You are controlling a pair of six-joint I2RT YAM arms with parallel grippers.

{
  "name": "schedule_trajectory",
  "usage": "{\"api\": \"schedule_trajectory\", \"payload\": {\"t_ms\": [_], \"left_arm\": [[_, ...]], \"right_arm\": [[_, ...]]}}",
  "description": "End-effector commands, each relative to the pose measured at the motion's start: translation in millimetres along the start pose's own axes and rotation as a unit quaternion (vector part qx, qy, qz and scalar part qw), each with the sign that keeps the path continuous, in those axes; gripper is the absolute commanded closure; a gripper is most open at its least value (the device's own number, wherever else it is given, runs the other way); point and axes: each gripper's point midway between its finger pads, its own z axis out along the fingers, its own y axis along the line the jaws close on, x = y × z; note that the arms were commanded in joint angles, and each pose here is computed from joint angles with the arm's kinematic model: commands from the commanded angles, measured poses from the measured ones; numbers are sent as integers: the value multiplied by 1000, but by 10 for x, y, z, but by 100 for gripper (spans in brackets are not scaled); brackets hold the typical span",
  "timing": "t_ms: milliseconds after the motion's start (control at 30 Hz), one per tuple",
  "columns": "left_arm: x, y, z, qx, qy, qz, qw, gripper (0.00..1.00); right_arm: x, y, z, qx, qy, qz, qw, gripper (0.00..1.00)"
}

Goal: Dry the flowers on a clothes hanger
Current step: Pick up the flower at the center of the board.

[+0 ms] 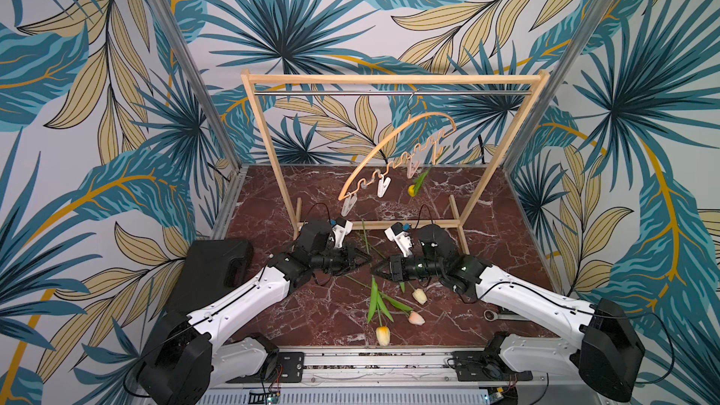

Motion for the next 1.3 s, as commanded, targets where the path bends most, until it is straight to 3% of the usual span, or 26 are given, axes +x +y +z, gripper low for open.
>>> {"api": "schedule_trajectory", "payload": {"t_ms": [0, 467, 767, 800, 867, 933, 1100, 1267], "left_arm": [[7, -114, -60, 23, -3, 28, 999, 100], [-4, -172, -69, 39, -9, 33, 999, 100], [-14, -155, -78, 31, -12, 39, 999, 100], [-29, -138, -82, 24, -16, 39, 999, 91], [-88, -92, -113, 0, -32, 43, 999, 61], [-169, -72, -175, -19, -54, 50, 997, 44], [-371, 228, -485, -114, -135, 44, 983, 28], [-434, 569, -788, -182, -200, 31, 962, 26]], "right_arm": [[-53, -35, 15, 17, -9, -13, 1000, 74], [-125, -21, 73, 22, -7, -17, 1000, 83], [-132, 12, 34, 21, -10, -22, 999, 100], [-130, 15, 26, 22, -10, -23, 999, 100], [-126, 10, 7, 25, -10, -25, 999, 100], [-115, 4, -17, 30, -10, -26, 999, 100], [-54, -95, -135, 61, -15, -33, 997, 100], [7, -296, -349, 120, -41, -29, 992, 100]]}}
